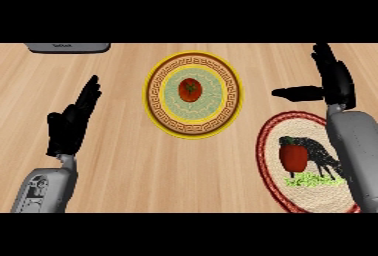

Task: Pick the tomato from the placemat and place it in the plate

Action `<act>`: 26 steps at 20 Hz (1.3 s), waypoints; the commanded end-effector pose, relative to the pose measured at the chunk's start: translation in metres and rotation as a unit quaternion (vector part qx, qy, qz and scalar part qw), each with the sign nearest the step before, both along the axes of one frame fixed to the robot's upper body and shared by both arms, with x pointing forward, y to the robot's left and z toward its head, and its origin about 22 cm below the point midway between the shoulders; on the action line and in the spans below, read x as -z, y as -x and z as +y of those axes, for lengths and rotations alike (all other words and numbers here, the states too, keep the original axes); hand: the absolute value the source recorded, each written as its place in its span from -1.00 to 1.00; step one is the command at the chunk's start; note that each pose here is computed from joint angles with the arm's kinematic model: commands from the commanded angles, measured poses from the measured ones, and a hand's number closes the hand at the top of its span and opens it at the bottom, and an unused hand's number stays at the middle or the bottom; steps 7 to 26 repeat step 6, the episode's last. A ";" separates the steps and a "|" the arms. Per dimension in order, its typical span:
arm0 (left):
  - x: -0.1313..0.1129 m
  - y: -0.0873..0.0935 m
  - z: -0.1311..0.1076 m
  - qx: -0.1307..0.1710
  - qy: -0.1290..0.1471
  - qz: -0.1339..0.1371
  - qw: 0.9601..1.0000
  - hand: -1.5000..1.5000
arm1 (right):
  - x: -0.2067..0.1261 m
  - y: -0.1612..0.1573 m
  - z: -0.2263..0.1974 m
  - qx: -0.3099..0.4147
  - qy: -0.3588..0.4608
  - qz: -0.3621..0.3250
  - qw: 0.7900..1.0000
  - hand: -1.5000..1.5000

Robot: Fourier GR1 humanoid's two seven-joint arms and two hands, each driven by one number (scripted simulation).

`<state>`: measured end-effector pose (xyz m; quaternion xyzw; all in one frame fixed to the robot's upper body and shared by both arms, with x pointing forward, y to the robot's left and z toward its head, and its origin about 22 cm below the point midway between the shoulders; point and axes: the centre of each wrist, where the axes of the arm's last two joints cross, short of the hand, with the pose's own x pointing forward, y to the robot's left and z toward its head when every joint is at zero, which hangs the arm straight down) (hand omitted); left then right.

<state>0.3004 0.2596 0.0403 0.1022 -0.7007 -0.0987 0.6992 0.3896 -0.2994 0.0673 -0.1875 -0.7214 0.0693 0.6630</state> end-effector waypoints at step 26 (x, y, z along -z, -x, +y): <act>-0.010 -0.010 0.008 0.002 0.003 -0.009 1.000 0.00 | 0.007 0.002 -0.042 0.000 -0.008 -0.003 1.000 -1.00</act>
